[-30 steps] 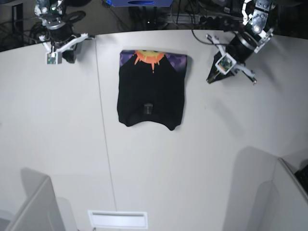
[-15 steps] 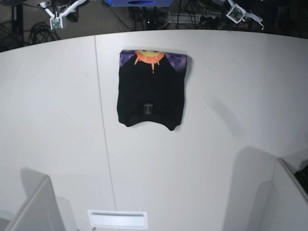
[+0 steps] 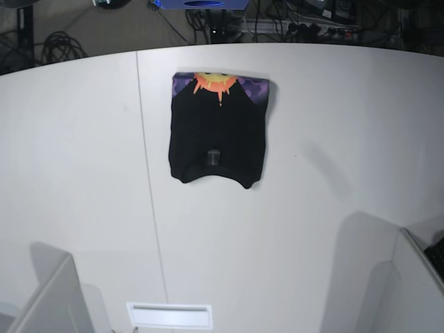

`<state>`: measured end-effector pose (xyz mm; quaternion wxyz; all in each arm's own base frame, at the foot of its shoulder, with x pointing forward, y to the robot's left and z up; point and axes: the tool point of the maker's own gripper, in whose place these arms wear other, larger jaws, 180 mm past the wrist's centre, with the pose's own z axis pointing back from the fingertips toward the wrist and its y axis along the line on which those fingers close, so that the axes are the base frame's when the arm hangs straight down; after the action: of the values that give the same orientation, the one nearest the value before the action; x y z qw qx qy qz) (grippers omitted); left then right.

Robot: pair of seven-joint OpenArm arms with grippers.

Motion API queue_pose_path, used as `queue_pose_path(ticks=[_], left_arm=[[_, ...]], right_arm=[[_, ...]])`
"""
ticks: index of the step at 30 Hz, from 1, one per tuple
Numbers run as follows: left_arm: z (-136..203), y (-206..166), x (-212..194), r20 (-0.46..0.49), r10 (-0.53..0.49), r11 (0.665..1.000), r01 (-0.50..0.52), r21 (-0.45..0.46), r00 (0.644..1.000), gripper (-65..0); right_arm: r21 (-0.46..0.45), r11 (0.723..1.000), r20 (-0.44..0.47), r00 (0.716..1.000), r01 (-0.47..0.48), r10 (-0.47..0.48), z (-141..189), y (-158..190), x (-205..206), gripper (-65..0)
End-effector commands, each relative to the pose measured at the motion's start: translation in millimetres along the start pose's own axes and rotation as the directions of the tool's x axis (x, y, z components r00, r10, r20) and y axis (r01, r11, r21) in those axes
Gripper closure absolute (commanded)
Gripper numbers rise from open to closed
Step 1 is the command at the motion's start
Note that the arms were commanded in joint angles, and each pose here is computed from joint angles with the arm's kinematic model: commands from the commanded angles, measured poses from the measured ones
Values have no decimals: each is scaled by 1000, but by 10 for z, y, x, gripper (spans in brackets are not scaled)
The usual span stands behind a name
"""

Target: Fold the T-shirt properly

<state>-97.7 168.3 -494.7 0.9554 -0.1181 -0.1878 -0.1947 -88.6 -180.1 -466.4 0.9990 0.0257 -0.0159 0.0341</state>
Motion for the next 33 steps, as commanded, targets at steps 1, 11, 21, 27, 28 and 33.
queue_pose_path(ticks=[1,11,21,27,28,33], left_arm=[[16,-31,-118,-23,18,1000,-18,-8,1000,0],[-442,104,-561,-138,150,988,-146,43,979,0],[-733,132,-822,-229,246,969,-236,70,942,0],[-1002,146,-744,-246,297,955,-287,76,923,0],[-1034,158,-731,-248,302,953,-292,78,920,0],[-1239,143,-599,-253,337,941,-329,74,907,0]], right_arm=[[-1,1000,-23,999,-28,28,-35,-12,-69,0],[39,988,-193,969,-151,155,-653,79,-415,0],[-9,979,-274,942,-204,193,-966,-169,-464,0],[-15,954,-260,922,-299,285,-1251,-351,-473,0],[4,949,-266,915,-315,305,-1291,-371,-493,0],[120,945,-251,912,-303,325,-1515,-377,-593,0]])
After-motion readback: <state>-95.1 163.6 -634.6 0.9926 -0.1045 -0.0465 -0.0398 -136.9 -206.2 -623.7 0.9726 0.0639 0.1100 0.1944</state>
